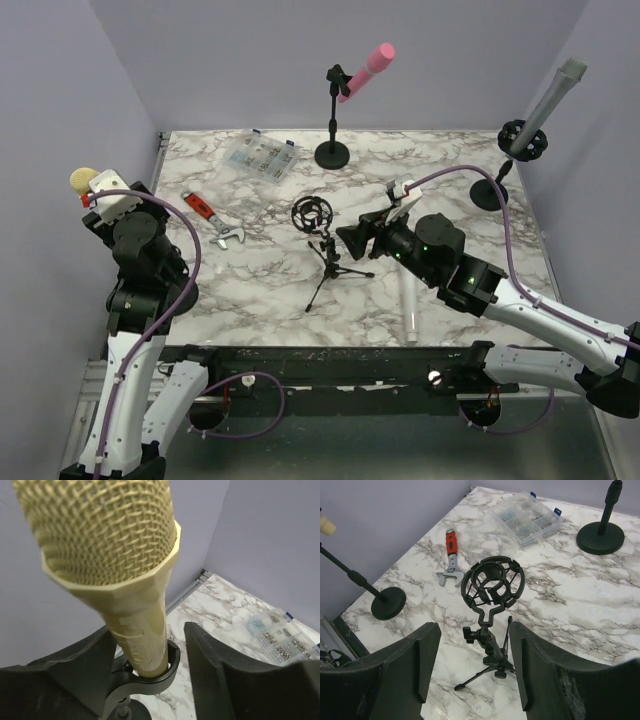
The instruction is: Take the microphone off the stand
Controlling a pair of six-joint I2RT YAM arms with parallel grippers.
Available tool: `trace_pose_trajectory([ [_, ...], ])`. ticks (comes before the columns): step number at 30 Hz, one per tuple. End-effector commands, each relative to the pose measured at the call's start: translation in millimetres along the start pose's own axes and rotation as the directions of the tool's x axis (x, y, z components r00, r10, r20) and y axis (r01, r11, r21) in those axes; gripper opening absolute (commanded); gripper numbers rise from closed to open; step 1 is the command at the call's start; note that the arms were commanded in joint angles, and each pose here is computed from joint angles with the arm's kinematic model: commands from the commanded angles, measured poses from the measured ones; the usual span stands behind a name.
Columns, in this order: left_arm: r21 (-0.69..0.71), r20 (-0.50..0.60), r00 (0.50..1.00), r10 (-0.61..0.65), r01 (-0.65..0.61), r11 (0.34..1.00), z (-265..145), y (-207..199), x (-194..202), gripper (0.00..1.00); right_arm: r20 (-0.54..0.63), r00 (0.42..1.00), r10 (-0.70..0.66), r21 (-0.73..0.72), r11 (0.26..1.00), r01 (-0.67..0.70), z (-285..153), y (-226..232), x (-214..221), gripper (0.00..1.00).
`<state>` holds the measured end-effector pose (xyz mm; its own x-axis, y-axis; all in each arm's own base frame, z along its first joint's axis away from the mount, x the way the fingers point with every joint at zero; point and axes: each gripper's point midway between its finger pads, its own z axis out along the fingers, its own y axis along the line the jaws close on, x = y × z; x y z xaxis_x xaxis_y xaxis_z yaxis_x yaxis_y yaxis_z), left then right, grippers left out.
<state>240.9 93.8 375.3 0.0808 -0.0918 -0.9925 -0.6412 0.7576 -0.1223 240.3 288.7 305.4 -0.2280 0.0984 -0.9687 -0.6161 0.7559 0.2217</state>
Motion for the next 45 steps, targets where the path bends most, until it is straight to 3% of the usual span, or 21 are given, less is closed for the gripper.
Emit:
trace_pose_trajectory([
  [1,0.072,0.103,0.994,-0.046,0.039,0.997,-5.7,-3.3,-21.6,0.48,0.004,1.000,0.015,-0.026,1.000,-0.015,-0.6,5.3,-0.6,0.66],
  [2,0.089,0.104,0.993,-0.047,0.037,0.995,-8.1,-4.0,-22.7,0.40,0.001,1.000,0.018,-0.025,1.000,-0.018,0.0,5.2,0.6,0.66],
  [6,0.186,0.121,0.991,-0.064,0.041,0.982,-19.2,-10.9,-26.9,0.28,-0.002,1.000,0.027,-0.031,0.999,-0.027,3.3,8.1,-0.8,0.66],
  [10,0.215,0.134,0.988,-0.074,0.044,0.976,-29.3,-6.1,-33.6,0.06,-0.026,0.999,0.029,-0.021,0.999,-0.029,4.0,6.4,5.2,0.66],
  [12,0.249,0.128,0.988,-0.091,0.057,0.967,-34.6,-8.2,-34.3,0.00,-0.027,0.999,0.032,-0.023,0.999,-0.033,5.5,7.4,5.7,0.66],
  [15,0.330,0.088,0.988,-0.125,0.089,0.940,-44.6,-18.4,-33.7,0.00,-0.043,0.998,0.035,-0.025,0.999,-0.036,9.7,9.8,6.1,0.66],
  [17,0.458,0.050,0.992,-0.114,0.079,0.886,-56.9,-39.5,-30.4,0.00,-0.050,0.998,0.036,-0.036,0.999,-0.038,12.0,12.4,7.6,0.66],
  [20,0.685,-0.003,0.995,-0.095,0.071,0.725,-87.3,-79.4,-27.8,0.00,-0.058,0.997,0.041,-0.050,0.998,-0.044,15.1,16.9,6.4,0.66],
  [25,0.882,-0.127,0.991,-0.037,0.130,0.452,-134.2,-122.5,-21.3,0.00,-0.059,0.997,0.045,-0.064,0.997,-0.049,17.2,21.0,3.8,0.66],
  [33,0.936,-0.199,0.980,0.017,0.185,0.298,-157.9,-144.3,-15.4,0.00,-0.070,0.996,0.049,-0.071,0.996,-0.054,22.0,24.6,3.1,0.66],
  [38,0.942,-0.219,0.972,0.079,0.190,0.278,-161.2,-151.2,3.8,0.00,-0.101,0.995,0.022,-0.212,0.976,-0.044,28.2,52.0,6.8,0.74],
  [39,0.940,-0.224,0.971,0.085,0.193,0.280,-161.0,-151.1,5.4,0.00,-0.113,0.993,0.011,-0.252,0.967,-0.039,29.4,60.1,7.8,0.75],
  [42,0.938,-0.226,0.971,0.079,0.195,0.286,-161.3,-149.3,4.8,0.36,-0.117,0.993,-0.035,-0.305,0.952,-0.002,33.7,78.9,3.7,0.79],
  [45,0.936,-0.215,0.974,0.067,0.186,0.298,-161.1,-145.4,2.5,0.57,-0.097,0.993,-0.066,-0.346,0.938,0.029,37.9,96.7,-2.8,0.84],
])
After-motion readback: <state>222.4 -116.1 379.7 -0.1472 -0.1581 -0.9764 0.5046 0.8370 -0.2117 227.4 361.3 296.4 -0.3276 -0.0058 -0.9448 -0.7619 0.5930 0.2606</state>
